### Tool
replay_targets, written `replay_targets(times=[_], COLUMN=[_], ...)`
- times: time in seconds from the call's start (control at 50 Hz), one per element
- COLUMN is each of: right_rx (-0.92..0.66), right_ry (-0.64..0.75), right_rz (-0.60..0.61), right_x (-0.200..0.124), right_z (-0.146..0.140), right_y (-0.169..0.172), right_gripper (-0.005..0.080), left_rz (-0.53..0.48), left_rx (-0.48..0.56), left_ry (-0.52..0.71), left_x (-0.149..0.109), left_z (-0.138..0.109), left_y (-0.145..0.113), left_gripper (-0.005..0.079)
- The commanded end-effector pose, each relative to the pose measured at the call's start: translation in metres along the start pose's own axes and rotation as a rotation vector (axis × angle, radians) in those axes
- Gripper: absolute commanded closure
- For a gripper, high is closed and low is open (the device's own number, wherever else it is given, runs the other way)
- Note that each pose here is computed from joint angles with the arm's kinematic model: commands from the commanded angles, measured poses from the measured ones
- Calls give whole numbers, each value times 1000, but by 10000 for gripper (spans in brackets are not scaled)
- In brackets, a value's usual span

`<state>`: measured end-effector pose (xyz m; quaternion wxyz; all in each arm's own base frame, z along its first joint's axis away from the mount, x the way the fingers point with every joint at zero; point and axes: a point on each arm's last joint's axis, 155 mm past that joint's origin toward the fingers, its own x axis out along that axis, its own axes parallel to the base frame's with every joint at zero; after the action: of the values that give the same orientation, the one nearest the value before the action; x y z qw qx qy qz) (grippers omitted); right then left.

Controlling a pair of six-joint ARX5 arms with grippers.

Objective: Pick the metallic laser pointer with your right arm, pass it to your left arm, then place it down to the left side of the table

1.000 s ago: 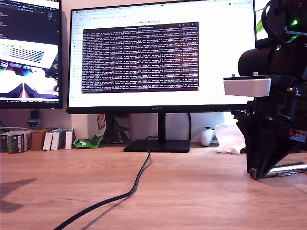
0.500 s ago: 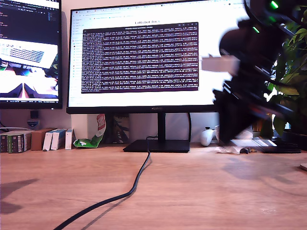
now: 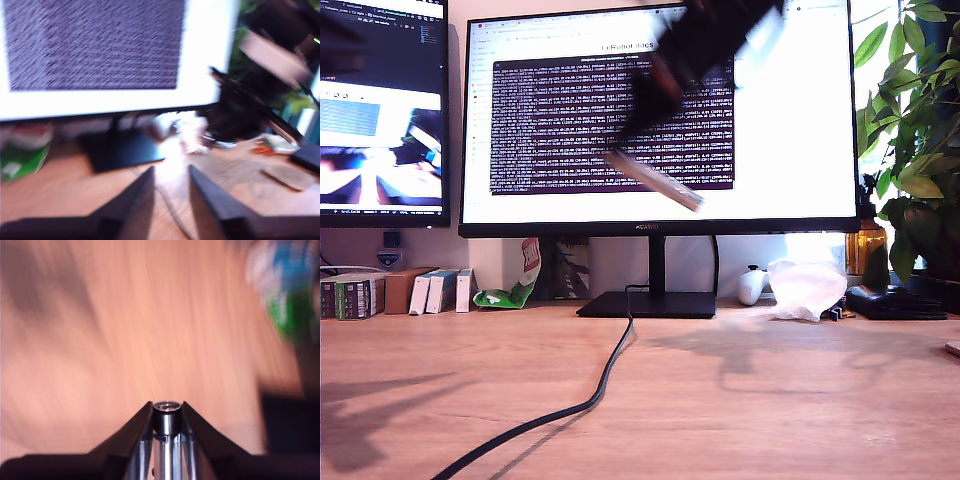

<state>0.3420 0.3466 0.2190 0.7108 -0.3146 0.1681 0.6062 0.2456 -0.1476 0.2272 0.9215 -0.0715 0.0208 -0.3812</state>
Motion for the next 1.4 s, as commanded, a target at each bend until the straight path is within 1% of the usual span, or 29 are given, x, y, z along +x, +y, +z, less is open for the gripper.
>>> replay_targets(times=[0.0,0.08,0.18,0.3,0.46,0.6,0.78,1.04,1.12,1.22,1.3,1.38], right_rx=[14,-1,-17,-45,-71,-93,-119,-150,-157,-157,-151,-151], right_ry=[-80,-179,-287,-358,-434,-469,-487,-518,-525,-525,-525,-525], right_rz=[38,79,134,170,225,254,279,303,302,302,304,306], right_x=[-2,-10,-20,-28,-31,-31,-28,-29,-29,-29,-29,-29], right_z=[27,61,95,121,144,157,168,178,180,180,181,181], right_y=[6,13,24,33,50,63,77,89,90,89,90,91], right_gripper=[765,765,765,765,765,765,765,765,765,765,765,765], left_rz=[-35,-72,-103,-126,-145,-143,-159,-243,-277,-285,-285,-283], left_rx=[18,29,58,87,104,100,108,136,136,132,129,126], left_ry=[-4,-15,-56,-109,-157,-180,-193,-242,-244,-243,-241,-235], left_x=[5,9,14,18,24,29,34,38,37,38,39,40], left_z=[4,6,15,26,36,40,47,70,72,72,71,70], left_y=[-7,-14,-21,-26,-29,-27,-28,-52,-61,-64,-64,-64], left_gripper=[376,377,377,377,377,377,378,379,379,388,441,558])
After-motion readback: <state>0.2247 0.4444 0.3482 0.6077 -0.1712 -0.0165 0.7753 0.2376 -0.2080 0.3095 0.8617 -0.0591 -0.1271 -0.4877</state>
